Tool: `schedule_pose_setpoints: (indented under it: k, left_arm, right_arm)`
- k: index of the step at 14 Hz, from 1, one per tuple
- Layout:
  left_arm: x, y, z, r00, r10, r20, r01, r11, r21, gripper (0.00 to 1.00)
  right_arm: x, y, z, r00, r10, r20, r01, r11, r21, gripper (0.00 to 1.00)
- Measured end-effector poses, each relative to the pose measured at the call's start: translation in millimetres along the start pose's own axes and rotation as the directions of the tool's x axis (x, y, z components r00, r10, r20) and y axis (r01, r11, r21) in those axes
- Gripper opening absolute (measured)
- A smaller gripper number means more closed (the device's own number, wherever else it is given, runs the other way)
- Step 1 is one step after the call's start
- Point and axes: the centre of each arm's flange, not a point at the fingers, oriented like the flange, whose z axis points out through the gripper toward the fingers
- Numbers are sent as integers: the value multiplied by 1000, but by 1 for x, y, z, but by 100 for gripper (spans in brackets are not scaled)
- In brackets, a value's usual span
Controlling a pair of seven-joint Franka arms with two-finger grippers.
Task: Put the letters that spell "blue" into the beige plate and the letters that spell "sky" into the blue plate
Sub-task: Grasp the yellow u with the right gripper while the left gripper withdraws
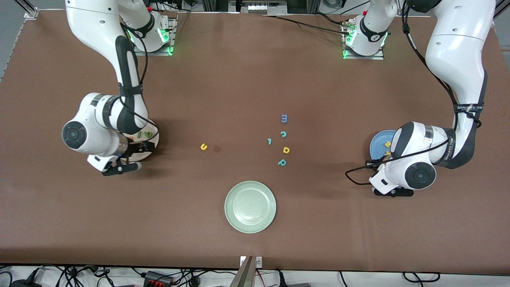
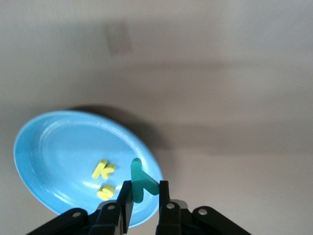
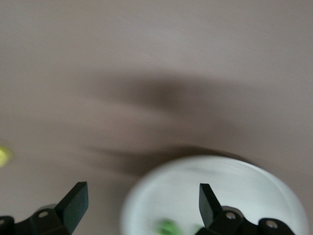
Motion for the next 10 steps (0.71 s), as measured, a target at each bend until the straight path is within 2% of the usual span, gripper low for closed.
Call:
schedule_pose_setpoints:
  k: [3,5,7,10]
  left_arm:
    - [-13,-46,30,999,31,20,-31,999,-23,25]
    - [-23,-74,48,999,49,-2,-49,998,-44,25]
    - [-31,-96,68,998,55,-22,-57,996,-63,25]
    - [-35,-105,73,998,58,-36,-60,996,-66,47]
  right_arm:
    - [7,-57,25,984,175,19,-175,985,4,100]
    - [4,-77,49,949,312,41,-311,950,-29,100]
    - [1,-101,65,903,429,42,-426,903,-58,100]
    - [-2,-135,69,835,550,4,-549,833,-62,100]
